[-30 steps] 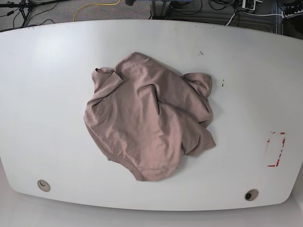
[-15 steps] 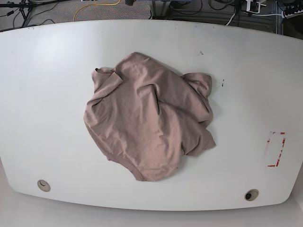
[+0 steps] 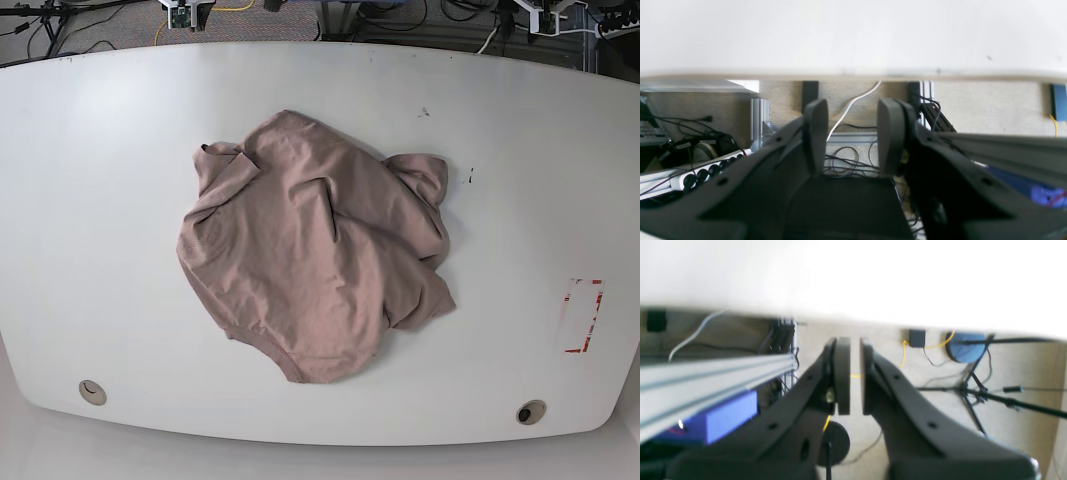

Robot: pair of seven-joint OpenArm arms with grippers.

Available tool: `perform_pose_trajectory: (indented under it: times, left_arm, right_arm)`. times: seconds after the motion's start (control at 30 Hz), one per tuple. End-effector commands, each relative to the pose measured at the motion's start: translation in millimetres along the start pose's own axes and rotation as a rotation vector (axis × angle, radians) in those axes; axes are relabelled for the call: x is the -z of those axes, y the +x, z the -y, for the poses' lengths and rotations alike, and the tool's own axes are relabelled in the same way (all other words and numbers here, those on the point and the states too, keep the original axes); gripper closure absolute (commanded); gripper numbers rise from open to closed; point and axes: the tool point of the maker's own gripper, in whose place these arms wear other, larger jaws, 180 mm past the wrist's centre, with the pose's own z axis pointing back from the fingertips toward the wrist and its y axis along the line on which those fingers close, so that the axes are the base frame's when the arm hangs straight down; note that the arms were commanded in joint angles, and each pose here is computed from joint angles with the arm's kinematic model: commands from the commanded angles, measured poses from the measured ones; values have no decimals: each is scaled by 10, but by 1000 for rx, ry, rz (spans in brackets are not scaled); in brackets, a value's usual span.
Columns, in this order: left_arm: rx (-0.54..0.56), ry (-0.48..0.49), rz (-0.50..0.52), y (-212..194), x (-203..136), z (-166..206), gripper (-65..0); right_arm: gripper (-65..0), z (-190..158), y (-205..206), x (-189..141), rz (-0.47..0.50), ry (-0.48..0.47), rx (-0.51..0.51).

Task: Fold the T-shirt properly
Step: 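Lower both grippers toward the table beside the pink T-shirt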

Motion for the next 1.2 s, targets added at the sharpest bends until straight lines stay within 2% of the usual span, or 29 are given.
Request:
perform_pose_trajectory:
  times: [0.0,0.57,0.7,1.17]
  left_arm:
    - [-3,1,33,84,-11,0,-224]
    - [24,-14,119,386,109,94,-227]
    - [18,-18,169,573,178,112,-230]
    - [6,-16,208,719,323,109,-223]
  right_arm:
    - [-38,16,72,-10,29,0,-2]
    - [-34,28,269,71,75,-3,0]
    - [-27,38,447,168,122,-7,-2]
    - [-32,52,806,360,194,-11,24]
